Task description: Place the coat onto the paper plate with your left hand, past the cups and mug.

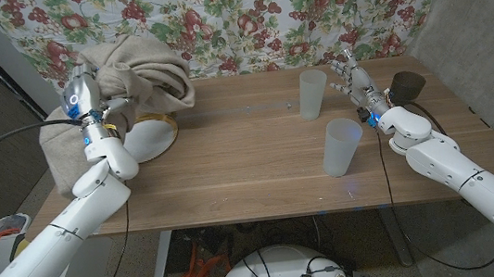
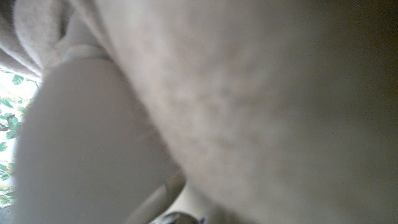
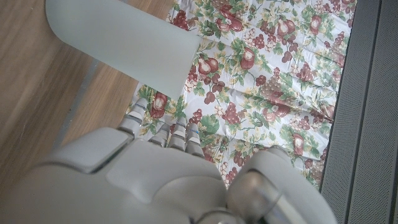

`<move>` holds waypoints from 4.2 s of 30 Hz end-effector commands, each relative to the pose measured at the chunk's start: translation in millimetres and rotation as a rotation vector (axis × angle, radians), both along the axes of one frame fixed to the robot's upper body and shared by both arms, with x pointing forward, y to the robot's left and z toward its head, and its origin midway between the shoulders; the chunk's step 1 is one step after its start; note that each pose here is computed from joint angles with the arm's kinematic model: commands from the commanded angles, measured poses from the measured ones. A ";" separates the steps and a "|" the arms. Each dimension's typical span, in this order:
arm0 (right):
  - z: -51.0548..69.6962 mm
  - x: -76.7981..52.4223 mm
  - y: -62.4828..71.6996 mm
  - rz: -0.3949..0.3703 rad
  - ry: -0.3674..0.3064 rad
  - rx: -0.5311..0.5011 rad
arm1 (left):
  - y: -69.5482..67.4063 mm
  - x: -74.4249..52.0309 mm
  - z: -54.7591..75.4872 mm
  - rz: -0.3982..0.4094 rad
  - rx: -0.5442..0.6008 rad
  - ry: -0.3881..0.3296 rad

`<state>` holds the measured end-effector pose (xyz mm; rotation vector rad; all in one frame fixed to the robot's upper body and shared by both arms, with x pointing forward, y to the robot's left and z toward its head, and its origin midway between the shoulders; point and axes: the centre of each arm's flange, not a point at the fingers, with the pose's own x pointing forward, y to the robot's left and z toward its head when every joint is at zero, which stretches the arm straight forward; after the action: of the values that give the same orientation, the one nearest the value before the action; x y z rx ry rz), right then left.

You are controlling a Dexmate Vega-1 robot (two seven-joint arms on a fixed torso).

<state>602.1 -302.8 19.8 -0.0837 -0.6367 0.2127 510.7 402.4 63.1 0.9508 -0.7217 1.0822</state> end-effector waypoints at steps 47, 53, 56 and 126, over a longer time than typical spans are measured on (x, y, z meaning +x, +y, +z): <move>14.9 16.6 18.0 0.025 0.023 -0.036 | 2.1 47.8 -27.4 0.250 0.201 0.037; 14.2 18.9 19.9 0.032 0.029 -0.034 | 0.1 55.9 -32.5 0.285 0.213 0.070; 11.7 20.4 17.7 0.028 0.037 -0.028 | 2.9 59.0 -35.4 0.290 0.203 0.095; 14.9 33.2 15.8 0.072 0.026 -0.038 | -21.7 106.4 -89.6 0.273 0.280 0.461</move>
<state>633.9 -289.0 33.9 -0.0952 -0.6095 0.2892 609.1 378.0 -17.5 1.4808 -0.4476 1.0141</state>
